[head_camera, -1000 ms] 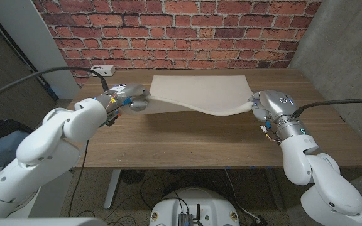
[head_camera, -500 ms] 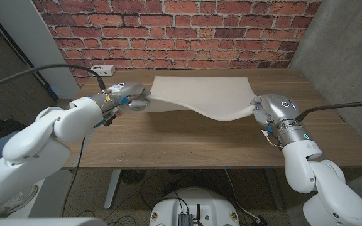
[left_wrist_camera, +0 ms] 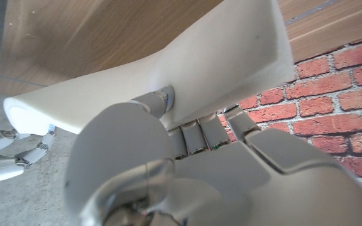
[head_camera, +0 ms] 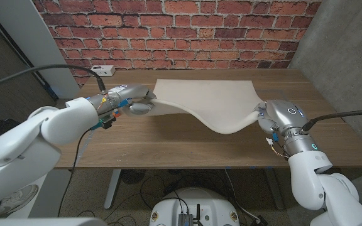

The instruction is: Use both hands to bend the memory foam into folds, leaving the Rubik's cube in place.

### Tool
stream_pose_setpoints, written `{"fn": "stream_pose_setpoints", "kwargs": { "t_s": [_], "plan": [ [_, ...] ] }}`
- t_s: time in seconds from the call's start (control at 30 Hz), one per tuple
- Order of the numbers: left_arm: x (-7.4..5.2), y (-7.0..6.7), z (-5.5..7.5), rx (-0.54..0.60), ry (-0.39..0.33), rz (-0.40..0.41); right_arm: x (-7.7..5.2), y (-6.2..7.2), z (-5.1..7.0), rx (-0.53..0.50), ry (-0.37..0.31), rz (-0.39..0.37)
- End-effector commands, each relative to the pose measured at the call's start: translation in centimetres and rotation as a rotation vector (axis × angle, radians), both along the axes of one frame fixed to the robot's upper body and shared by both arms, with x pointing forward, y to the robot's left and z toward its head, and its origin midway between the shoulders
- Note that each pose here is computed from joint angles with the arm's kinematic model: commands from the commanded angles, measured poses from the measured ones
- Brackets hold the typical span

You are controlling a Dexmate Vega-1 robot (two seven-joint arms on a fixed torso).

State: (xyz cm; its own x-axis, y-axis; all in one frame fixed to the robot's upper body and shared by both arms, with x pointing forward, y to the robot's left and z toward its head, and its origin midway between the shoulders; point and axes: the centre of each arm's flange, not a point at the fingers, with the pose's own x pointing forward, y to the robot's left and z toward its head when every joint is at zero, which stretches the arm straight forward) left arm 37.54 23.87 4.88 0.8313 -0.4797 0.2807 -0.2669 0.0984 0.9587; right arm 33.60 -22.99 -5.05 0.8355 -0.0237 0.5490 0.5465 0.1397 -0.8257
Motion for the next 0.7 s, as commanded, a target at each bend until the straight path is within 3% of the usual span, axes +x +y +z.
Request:
{"fn": "stream_pose_setpoints", "kwargs": {
  "t_s": [0.03, 0.27, 0.53, 0.7],
  "plan": [
    [-1.2, -0.4, 1.0, 0.01, 0.015, -0.08, -2.3, -1.2, -0.1, 0.048, 0.026, -0.064],
    [0.6, 0.3, 1.6, -0.01, -0.009, -0.004, -1.0, -1.5, 0.8, 0.049, 0.011, -0.045],
    [3.8, 2.1, 2.7, -0.085, 0.066, -0.004, 2.2, -1.6, 2.8, 0.021, 0.034, 0.004],
    [6.5, 2.8, 3.5, -0.138, 0.16, -0.05, 4.8, -1.7, 4.4, -0.008, 0.08, 0.033]
  ]
}}
